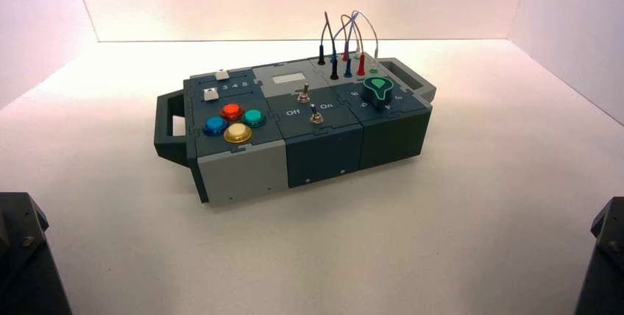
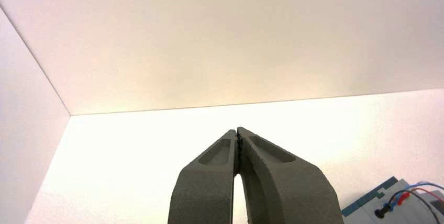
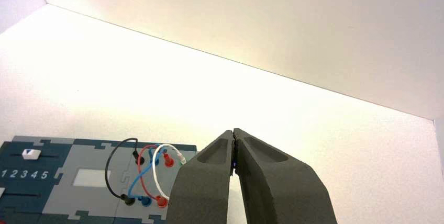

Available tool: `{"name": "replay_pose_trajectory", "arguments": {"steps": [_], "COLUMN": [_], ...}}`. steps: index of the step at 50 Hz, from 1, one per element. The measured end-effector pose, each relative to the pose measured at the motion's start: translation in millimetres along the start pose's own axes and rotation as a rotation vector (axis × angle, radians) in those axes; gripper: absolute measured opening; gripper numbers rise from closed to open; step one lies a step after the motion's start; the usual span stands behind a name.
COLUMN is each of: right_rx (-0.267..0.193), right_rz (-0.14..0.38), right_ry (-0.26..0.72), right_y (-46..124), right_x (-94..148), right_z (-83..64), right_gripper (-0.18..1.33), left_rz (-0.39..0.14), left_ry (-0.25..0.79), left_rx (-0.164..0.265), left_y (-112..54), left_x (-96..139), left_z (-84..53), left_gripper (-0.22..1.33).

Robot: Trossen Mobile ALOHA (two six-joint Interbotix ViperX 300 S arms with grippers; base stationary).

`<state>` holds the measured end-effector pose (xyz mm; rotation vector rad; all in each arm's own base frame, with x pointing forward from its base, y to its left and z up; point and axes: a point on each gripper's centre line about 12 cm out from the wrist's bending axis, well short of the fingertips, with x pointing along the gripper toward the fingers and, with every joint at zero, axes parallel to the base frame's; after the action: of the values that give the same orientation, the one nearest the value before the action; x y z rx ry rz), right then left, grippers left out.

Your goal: Move the right gripper to the right.

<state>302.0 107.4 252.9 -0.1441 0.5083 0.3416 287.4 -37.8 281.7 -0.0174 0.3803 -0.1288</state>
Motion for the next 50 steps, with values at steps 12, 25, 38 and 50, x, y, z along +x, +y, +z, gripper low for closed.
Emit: {"name": "replay_pose_trajectory", "arguments": {"steps": [12,25,38,50], "right_rx": [-0.002,-0.002,0.009,0.086], "right_rz": [0.0,0.0,-0.021,-0.157], "right_ry": [0.0,0.005,-0.005,-0.009], "right_y": [0.0,0.0,-8.0,-62.7], "right_x": [0,0,1,5], "right_z": [0.0,-0.5,18.8,34.5], "right_gripper": [-0.14,-0.14,-0.14,-0.14], "left_rz": [0.0,0.0,0.001,0.0], "left_ry": [-0.012,-0.011,-0.012,-0.012], "left_rx": [0.003,0.008,0.007,0.009], "left_y": [-0.1,-0.1,0.4,-0.1], "left_x": [-3,-3,-3,-3], "left_z": [2.1,1.9,2.1,2.1], "left_gripper": [-0.16,-0.16,-0.16,-0.16]}}
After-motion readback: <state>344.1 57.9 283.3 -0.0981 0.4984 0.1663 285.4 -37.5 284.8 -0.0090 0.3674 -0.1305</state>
